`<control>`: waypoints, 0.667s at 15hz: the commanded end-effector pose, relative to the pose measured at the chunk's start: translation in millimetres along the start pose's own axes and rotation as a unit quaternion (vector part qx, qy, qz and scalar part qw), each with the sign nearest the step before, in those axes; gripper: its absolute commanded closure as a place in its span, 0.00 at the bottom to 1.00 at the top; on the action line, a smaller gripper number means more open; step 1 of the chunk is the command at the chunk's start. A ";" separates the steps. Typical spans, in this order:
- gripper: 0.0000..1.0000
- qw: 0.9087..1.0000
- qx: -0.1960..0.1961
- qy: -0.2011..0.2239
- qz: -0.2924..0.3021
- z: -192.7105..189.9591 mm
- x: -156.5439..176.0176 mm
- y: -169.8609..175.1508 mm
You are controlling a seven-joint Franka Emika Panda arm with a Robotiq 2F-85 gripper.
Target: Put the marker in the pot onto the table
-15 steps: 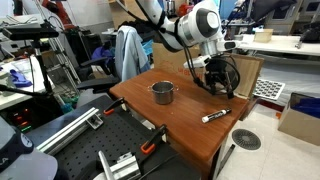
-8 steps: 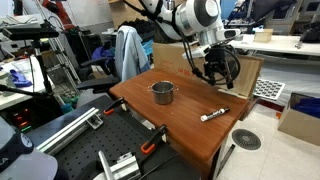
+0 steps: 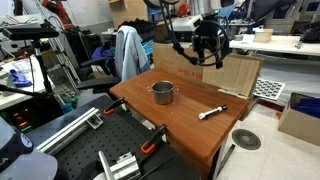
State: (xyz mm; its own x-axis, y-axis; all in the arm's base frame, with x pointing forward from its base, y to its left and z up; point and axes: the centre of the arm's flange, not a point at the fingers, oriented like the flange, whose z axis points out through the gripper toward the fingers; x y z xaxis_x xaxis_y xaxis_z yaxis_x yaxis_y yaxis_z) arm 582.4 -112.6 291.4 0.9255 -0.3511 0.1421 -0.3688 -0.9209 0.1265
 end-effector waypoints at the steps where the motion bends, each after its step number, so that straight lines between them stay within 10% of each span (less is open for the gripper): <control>1: 0.00 1.000 0.015 0.000 0.001 -11.2 -6.8 5.3; 10: 0.00 0.999 0.033 0.001 -0.003 -23.2 -23.5 10.2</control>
State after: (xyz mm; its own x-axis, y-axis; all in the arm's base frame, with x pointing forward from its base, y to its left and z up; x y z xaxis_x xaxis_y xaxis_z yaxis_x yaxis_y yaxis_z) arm 554.9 -109.8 312.2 0.9274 -0.3457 0.1426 -0.3569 -0.9321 0.0619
